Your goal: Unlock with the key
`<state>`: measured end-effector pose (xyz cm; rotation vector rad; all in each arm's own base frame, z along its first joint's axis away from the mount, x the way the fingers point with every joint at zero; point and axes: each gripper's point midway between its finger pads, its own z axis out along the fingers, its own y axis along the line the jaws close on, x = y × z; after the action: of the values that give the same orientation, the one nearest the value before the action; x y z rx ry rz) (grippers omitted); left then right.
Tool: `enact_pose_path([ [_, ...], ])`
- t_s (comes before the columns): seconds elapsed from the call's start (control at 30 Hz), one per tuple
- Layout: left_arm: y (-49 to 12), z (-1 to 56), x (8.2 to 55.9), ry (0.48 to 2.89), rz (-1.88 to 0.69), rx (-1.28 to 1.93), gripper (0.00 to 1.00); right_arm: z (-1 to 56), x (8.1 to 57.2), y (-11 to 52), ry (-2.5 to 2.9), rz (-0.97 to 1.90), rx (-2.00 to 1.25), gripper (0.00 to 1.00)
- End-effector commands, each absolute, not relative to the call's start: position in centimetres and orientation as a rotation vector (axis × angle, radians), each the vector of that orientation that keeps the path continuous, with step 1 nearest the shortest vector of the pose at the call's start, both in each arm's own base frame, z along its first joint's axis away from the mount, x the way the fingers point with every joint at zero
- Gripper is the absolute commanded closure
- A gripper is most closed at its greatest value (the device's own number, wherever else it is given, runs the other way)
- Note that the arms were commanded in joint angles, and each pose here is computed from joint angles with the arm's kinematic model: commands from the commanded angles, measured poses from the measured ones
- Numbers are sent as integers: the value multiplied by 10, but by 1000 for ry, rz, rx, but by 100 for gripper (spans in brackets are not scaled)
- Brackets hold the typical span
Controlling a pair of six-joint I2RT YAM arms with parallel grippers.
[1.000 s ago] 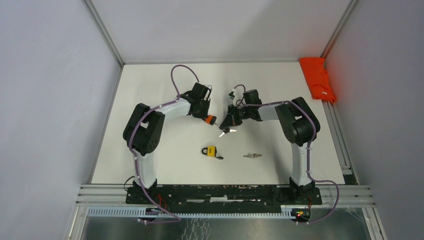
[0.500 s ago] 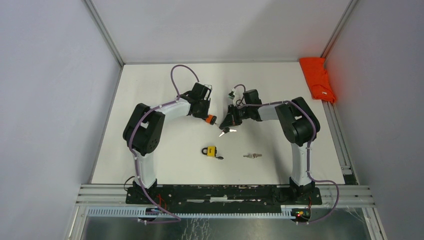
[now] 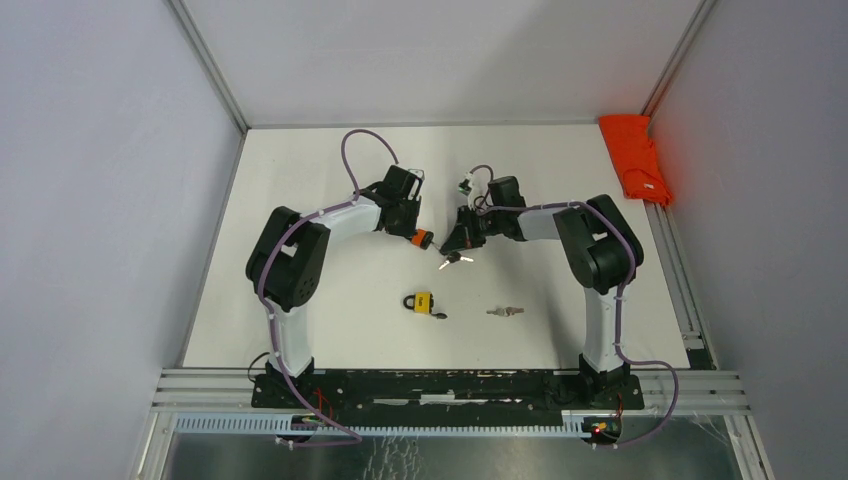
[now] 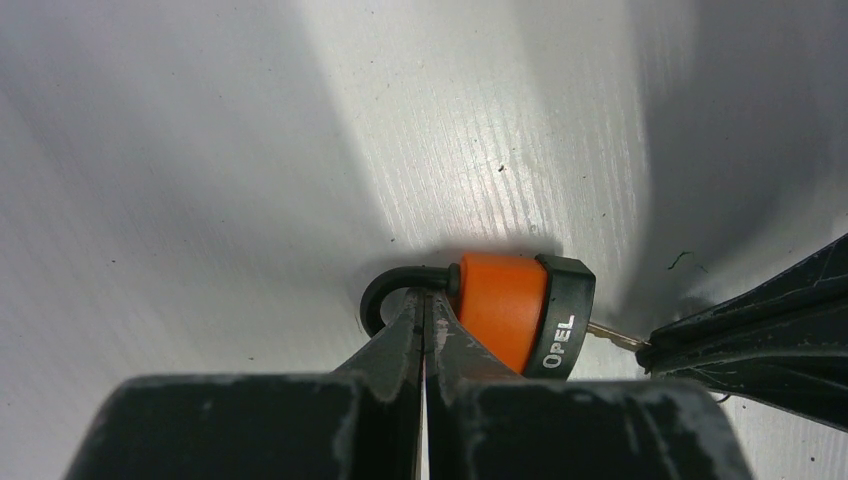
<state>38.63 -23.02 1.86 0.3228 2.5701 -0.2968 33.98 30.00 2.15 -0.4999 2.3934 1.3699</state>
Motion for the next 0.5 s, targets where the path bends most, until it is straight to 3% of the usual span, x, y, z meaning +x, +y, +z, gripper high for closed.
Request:
enact_pose_path([
  [0.0,-219,-4,369,2642,-259,403,98,44,350,301,2313,1356,-534,100],
  [0.47,-222,-1,369,2633,-285,409,98,45,357,307,2303,1388,-524,100],
])
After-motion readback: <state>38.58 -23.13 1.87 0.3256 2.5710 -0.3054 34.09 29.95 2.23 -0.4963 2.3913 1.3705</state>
